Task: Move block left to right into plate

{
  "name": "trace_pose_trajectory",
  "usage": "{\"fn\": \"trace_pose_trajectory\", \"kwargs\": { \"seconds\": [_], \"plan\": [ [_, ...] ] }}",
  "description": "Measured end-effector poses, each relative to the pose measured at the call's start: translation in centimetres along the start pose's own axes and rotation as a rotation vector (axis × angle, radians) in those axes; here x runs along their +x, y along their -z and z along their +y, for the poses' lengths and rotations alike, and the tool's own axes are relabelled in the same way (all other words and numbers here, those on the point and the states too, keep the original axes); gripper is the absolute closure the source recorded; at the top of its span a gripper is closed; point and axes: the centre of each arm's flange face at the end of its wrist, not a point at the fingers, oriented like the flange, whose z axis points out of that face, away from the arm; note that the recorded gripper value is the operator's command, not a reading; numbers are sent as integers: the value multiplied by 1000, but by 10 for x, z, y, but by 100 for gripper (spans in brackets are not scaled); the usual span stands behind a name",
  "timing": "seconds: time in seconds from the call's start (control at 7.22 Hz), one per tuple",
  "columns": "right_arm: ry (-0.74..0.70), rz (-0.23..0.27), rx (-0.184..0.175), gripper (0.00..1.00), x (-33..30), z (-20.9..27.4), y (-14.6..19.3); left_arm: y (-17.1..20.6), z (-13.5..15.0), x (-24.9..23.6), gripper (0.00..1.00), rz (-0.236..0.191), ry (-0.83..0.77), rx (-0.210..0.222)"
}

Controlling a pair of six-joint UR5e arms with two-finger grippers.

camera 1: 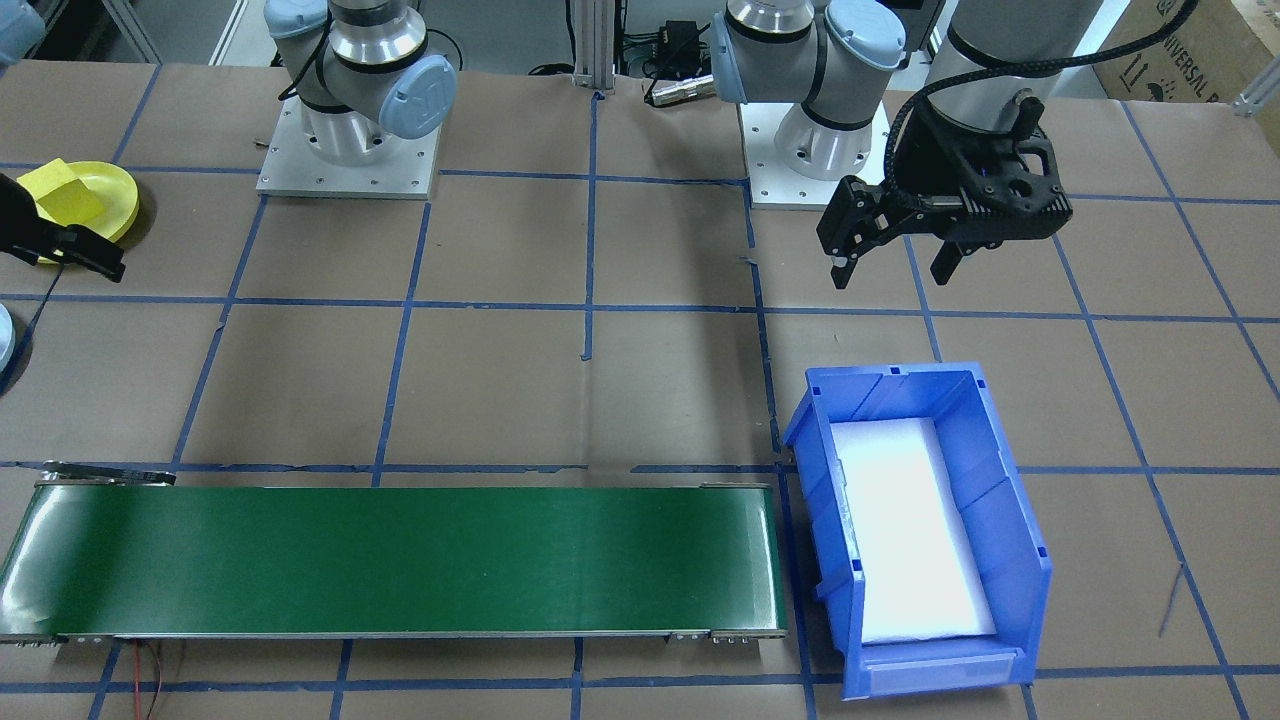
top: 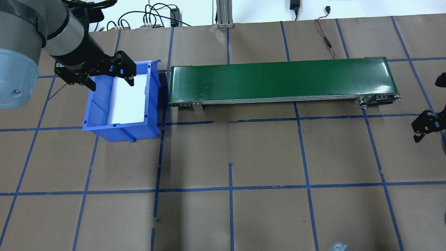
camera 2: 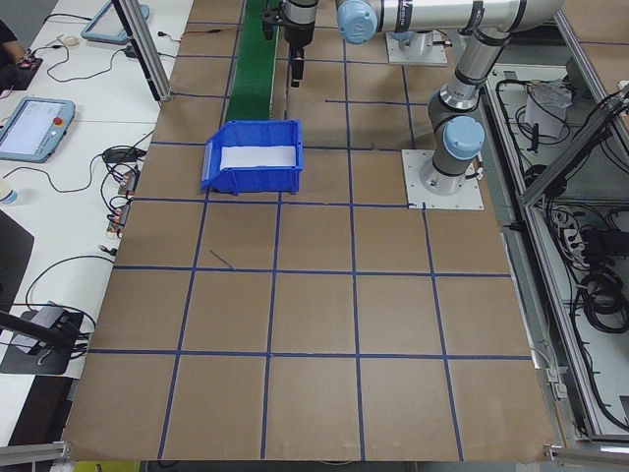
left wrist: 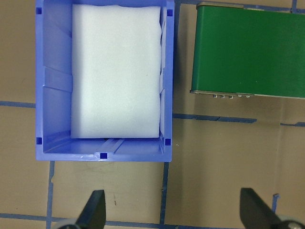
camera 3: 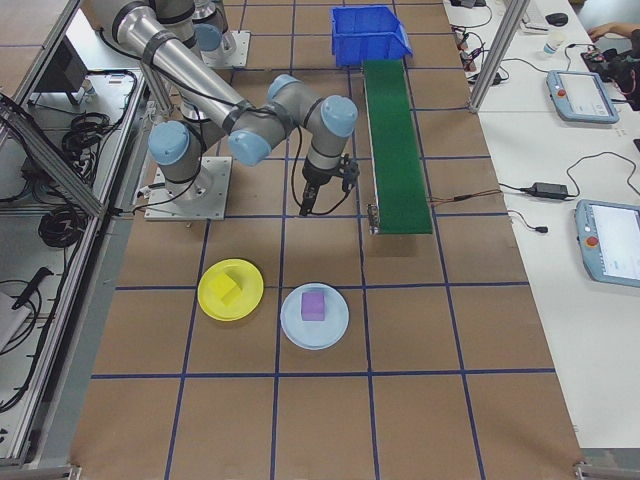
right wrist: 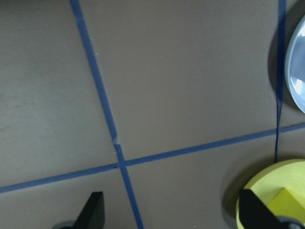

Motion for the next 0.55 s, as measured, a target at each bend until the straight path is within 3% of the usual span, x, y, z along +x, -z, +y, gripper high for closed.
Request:
{"fn": "trace_pose_trajectory", "kwargs": {
  "seconds": [0.14,0.28,0.55],
  "plan": [
    [2,-7,11,0,-52,7,29,0,0,0,0,0,0,0],
    [15,-51,38,0,-97,20,58,1,0,0,0,-1,-1,2],
    [91,-103,125,0,-160,50,117,3,1,0,0,-4,-3,6]
  ]
}}
